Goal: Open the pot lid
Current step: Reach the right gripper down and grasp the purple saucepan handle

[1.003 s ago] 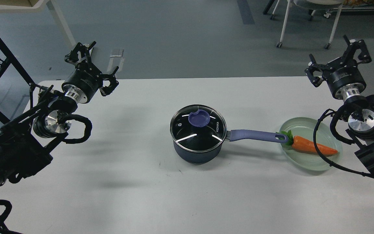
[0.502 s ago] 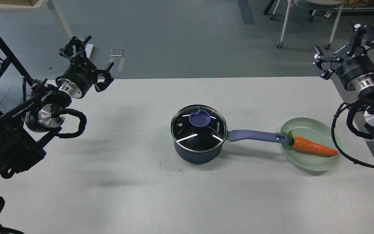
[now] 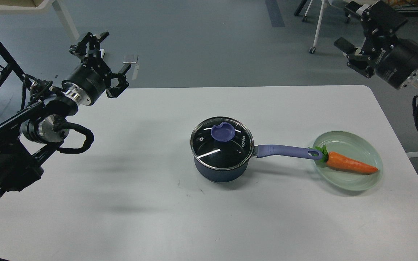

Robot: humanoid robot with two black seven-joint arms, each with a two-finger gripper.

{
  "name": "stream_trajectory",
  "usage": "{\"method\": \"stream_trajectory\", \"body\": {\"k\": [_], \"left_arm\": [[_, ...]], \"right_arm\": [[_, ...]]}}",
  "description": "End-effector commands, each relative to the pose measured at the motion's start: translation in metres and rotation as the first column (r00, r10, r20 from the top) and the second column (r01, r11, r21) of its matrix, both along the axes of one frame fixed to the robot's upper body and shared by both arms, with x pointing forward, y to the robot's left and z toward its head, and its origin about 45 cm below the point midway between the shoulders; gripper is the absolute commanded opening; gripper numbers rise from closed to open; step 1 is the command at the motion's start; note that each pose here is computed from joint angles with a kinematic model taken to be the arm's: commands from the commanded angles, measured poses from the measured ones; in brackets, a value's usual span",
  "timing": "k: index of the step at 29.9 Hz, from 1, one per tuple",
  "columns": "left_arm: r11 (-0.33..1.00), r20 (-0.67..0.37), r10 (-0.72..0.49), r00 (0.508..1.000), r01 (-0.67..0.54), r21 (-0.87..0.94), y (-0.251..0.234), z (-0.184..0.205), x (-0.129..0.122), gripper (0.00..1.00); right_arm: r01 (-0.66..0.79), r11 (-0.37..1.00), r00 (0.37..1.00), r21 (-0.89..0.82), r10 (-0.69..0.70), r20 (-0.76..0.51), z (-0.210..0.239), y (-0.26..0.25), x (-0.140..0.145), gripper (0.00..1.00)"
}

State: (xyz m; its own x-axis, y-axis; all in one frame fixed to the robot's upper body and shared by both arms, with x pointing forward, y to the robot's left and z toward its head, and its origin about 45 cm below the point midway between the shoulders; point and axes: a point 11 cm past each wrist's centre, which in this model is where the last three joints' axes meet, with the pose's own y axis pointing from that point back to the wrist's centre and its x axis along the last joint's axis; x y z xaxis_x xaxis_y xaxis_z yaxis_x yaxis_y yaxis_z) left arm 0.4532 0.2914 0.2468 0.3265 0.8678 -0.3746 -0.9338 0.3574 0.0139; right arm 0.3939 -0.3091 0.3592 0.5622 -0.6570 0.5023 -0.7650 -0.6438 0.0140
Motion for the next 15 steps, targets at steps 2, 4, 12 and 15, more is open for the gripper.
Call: {"method": "stream_trajectory", "body": {"k": [2,4,12,15], "left_arm": [[0.997,0.02,-0.034,0.999,0.032,0.074,-0.005,-0.001,-0.002,0.98],[0.995,0.026,-0.044,0.999,0.042,0.093,-0.007,0.0,-0.002,0.98],[0.971,0.071,-0.125,0.99,0.107,0.214,-0.029,0.004,-0.007,0.98],[0.958,0.086,-0.127,0.988,0.099,0.269,-0.031,0.004,-0.006,0.98]], "right_arm": [[-0.151,0.932,0.979,-0.33,0.186,0.08,-0.008,0.028,-0.034,1.0],[-0.188,0.867,0.962,-0.461,0.256,0.089,-0.015,0.036,-0.042,1.0],[-0.265,0.501,0.881,-0.824,0.474,0.005,-0.069,0.045,-0.057,1.0],[-0.271,0.346,0.831,-0.898,0.555,-0.037,-0.087,0.048,-0.06,1.0]]}}
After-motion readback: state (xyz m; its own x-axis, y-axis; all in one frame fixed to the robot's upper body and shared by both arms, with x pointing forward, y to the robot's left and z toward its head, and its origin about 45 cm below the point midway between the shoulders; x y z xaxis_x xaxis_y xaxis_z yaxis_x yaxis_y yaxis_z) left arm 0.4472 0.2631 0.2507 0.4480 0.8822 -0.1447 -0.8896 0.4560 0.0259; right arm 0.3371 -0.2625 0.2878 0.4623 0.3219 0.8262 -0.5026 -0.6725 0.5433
